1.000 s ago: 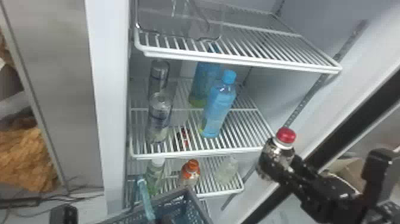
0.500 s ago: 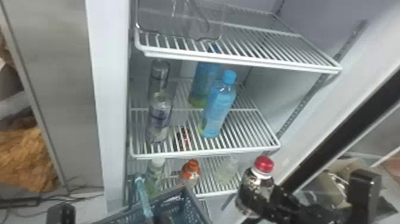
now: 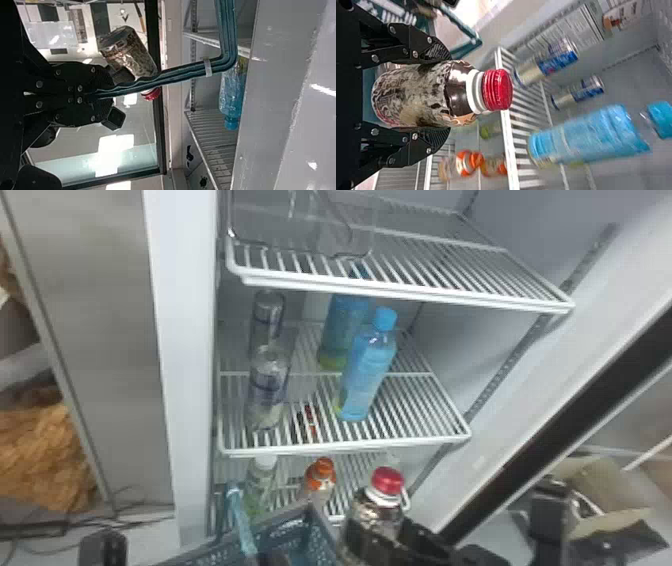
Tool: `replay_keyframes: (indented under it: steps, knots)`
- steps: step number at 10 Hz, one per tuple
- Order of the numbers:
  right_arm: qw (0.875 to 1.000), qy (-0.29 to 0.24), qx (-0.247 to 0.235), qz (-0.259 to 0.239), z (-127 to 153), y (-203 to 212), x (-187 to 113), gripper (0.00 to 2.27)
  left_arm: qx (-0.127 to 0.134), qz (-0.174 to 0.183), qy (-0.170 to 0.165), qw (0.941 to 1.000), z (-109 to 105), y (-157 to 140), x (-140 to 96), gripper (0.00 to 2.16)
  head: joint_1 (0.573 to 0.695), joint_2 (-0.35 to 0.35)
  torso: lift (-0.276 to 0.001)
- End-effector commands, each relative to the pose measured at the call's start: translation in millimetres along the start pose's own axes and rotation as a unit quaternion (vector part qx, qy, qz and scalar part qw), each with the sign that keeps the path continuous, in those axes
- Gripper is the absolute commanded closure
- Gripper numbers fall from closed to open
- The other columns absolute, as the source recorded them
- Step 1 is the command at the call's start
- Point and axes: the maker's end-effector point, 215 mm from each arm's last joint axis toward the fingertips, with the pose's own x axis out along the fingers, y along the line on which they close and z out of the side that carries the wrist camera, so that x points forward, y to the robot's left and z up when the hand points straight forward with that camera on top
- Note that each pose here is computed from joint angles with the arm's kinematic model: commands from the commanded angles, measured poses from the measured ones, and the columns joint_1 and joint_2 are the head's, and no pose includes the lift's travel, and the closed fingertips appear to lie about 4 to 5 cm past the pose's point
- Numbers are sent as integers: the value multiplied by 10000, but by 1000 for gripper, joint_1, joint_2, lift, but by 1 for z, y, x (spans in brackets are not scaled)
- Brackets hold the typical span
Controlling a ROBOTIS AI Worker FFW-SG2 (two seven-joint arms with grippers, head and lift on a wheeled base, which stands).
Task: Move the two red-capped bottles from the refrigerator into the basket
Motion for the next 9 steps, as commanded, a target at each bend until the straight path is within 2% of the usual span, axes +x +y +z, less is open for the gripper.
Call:
replay_keyframes:
  steps: [1, 4, 6, 7, 9]
  knots:
    - [9995, 99, 121, 287, -10, 15, 15, 1282, 3, -27, 15, 10000, 0, -2, 2, 1168, 695, -350, 0]
    - [9969, 357, 482, 513, -42, 13, 41, 1220, 36, -47, 37, 10000, 2, -4, 3, 1168, 695, -350, 0]
    - [9954, 296, 651, 630, -47, 12, 49, 535, 31, -55, 21, 10000, 2, -4, 2, 1168, 695, -350, 0]
    - [9950, 311, 692, 646, -49, 13, 49, 369, 16, -45, 26, 10000, 1, -3, 2, 1168, 695, -350, 0]
    - [9953, 234, 686, 635, -46, 9, 46, 252, 5, -43, 21, 10000, 0, -2, 2, 1168, 695, -350, 0]
